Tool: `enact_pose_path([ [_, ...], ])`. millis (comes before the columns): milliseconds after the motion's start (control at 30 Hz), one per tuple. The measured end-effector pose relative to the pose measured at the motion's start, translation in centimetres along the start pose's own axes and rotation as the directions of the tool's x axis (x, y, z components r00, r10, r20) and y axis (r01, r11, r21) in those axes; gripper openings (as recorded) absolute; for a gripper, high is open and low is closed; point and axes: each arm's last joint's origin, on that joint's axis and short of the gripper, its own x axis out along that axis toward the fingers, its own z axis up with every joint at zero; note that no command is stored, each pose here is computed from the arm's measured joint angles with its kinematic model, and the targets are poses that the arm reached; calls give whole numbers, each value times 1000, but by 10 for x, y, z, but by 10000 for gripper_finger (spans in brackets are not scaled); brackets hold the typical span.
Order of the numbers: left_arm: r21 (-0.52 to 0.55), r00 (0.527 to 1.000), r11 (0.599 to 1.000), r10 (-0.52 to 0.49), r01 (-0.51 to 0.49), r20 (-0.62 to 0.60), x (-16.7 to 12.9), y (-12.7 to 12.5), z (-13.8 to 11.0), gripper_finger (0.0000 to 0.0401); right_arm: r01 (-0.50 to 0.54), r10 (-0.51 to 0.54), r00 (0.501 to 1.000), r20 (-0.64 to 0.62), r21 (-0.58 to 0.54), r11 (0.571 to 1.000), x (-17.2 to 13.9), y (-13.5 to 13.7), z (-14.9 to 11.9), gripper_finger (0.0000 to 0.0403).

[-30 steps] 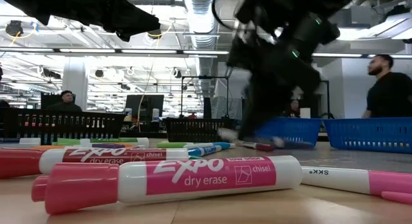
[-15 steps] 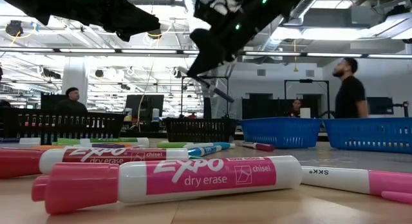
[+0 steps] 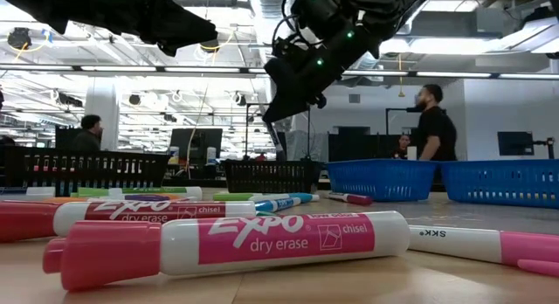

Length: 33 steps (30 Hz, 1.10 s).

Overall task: Pick & Place Markers
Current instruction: Put the small dark blue marker into the right black bin, then put the small maroon marker into the right black bin

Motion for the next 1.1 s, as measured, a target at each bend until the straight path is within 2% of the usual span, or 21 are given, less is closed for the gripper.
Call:
enact_pose_path([
  [133, 0, 1000, 1000, 0, 0, 0, 0, 0, 0, 106, -17, 17, 1000, -22, -18, 1000, 1, 9, -14, 7],
  [333, 0, 1000, 1000, 0, 0, -1, 0, 0, 0, 106, -26, 27, 999, -41, 19, 999, 1, 14, -21, 28],
  [567, 0, 1000, 1000, 0, 0, 0, 0, 0, 0, 106, -53, 54, 995, -78, 18, 998, 1, 14, -25, 32],
  [867, 0, 1000, 1000, 0, 0, 0, 0, 0, 0, 106, -52, 54, 994, -93, 18, 998, 0, 14, -26, 103],
  [1100, 0, 1000, 1000, 0, 0, -1, 0, 0, 0, 106, -90, 104, 991, -89, 153, 984, -5, 31, -26, 135],
])
